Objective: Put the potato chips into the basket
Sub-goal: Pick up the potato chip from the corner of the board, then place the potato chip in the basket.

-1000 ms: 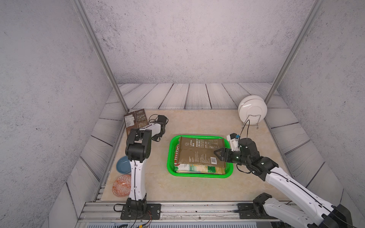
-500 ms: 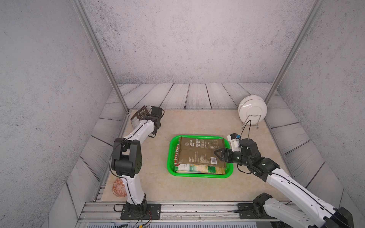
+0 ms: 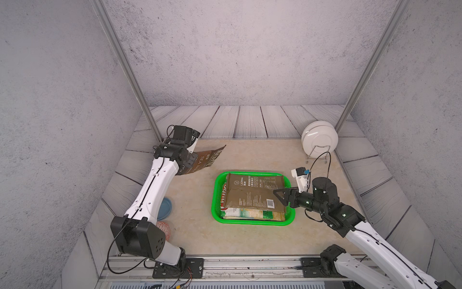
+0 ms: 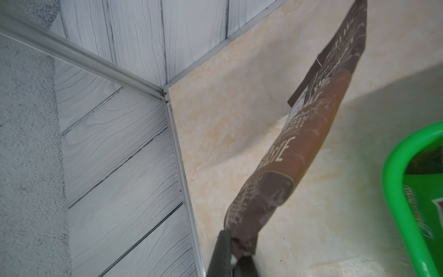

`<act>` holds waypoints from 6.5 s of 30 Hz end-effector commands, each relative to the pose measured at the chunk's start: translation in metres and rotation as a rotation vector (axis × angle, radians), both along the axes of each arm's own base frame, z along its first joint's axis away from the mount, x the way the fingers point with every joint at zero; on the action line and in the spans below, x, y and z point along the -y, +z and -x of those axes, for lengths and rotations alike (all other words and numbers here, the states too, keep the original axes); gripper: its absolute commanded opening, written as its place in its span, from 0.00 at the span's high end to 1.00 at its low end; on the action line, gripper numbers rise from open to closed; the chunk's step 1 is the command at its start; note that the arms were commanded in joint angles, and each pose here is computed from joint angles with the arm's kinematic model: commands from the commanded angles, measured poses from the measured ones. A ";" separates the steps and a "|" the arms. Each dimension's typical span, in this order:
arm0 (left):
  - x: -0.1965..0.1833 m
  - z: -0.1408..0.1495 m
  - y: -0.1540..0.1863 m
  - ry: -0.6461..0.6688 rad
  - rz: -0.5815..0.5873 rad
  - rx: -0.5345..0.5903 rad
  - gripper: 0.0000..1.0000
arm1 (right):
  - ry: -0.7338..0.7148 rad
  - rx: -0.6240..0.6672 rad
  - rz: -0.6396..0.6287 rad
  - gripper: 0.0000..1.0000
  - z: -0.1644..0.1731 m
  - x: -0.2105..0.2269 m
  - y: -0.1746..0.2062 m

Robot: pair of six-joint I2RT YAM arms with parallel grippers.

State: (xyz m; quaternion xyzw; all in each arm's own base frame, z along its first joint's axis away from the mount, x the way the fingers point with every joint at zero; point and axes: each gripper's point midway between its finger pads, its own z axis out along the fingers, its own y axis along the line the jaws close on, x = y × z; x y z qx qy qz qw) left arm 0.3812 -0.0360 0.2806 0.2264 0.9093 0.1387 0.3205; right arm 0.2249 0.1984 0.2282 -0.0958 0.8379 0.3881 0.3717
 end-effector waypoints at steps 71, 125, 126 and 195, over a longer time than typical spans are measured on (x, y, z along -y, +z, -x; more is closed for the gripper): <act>0.161 0.251 0.131 -0.929 0.704 -0.396 1.00 | 0.529 0.225 -0.262 0.22 -0.076 -0.080 0.095; 0.155 0.200 0.096 -0.755 0.401 -0.228 1.00 | 0.545 0.520 0.109 1.00 -0.044 -0.074 0.076; 0.153 0.195 0.093 -0.737 0.385 -0.213 1.00 | 0.533 0.509 0.121 1.00 -0.042 -0.070 0.079; 0.118 0.075 -0.032 -0.295 0.264 -0.153 0.39 | 0.078 -0.175 0.683 0.55 -0.112 0.008 -0.012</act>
